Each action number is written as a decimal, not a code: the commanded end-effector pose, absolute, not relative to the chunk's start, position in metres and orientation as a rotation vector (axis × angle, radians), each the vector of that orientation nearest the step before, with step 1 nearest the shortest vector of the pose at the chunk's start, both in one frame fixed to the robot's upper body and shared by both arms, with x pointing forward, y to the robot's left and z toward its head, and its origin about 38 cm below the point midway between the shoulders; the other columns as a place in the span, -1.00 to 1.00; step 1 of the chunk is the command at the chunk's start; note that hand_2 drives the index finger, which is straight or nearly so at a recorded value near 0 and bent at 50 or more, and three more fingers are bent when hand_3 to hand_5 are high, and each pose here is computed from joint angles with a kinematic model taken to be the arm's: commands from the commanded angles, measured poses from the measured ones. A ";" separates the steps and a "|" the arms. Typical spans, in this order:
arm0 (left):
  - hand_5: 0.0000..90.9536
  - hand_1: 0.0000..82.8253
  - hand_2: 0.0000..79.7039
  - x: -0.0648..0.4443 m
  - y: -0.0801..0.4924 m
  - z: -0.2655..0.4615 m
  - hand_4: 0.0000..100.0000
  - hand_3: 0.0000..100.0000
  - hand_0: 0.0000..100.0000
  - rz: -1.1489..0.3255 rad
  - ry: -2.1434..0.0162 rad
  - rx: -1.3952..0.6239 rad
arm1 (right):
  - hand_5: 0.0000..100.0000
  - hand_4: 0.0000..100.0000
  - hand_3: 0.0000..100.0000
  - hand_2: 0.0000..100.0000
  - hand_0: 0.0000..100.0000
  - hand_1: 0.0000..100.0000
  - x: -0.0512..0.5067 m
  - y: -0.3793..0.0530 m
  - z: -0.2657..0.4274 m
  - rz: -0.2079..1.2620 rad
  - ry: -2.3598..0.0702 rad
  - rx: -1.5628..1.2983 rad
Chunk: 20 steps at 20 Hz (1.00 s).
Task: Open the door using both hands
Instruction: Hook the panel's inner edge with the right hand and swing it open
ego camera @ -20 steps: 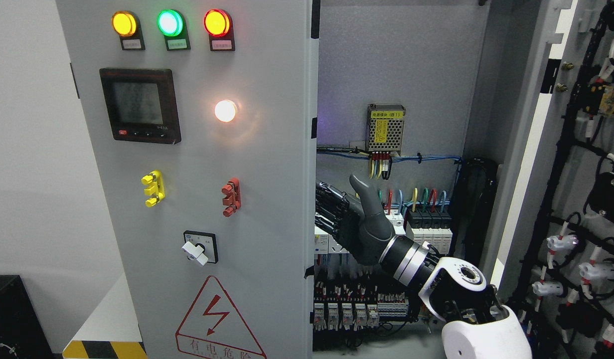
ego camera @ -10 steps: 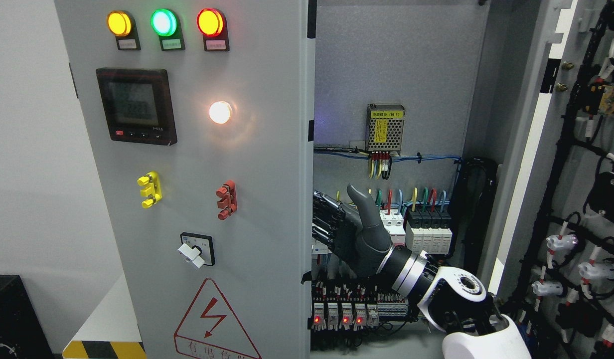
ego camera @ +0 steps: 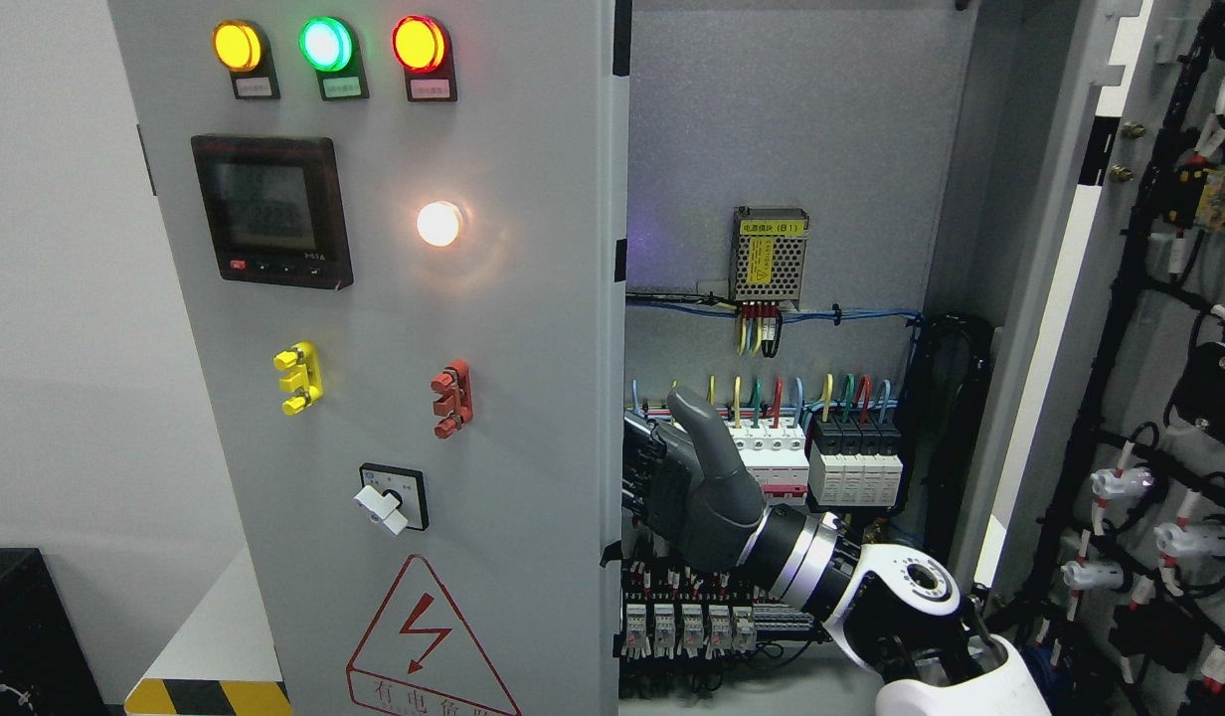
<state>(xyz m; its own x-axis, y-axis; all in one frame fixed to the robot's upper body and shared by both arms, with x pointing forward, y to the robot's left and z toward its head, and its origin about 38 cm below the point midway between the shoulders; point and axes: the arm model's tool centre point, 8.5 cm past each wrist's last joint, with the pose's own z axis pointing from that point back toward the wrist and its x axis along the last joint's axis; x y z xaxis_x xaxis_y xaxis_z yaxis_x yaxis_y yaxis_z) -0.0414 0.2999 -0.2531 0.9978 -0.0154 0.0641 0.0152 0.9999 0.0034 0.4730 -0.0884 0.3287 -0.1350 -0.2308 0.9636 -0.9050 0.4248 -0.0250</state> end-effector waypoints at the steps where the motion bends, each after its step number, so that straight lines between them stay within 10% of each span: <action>1: -1.00 -1.00 -1.00 -0.042 0.299 -0.253 -1.00 -1.00 -1.00 -0.015 -0.064 0.001 | -1.00 -1.00 -1.00 -1.00 -1.00 -1.00 0.457 -0.067 0.328 0.881 -1.591 1.071; 20: -1.00 -1.00 -1.00 -0.039 0.300 -0.253 -1.00 -1.00 -1.00 -0.018 -0.065 0.002 | -1.00 -1.00 -1.00 -1.00 -1.00 -1.00 0.406 -0.034 0.337 1.000 -1.530 1.246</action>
<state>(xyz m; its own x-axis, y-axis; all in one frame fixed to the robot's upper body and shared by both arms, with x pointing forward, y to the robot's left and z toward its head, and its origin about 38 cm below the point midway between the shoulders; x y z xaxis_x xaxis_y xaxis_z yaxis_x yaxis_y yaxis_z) -0.0388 0.3009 -0.2530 0.9976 -0.0163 0.0676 0.0161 0.9999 0.0045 0.4347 -0.0536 0.3339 -0.0708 -0.2640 0.9619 -0.9689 0.2473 -0.0034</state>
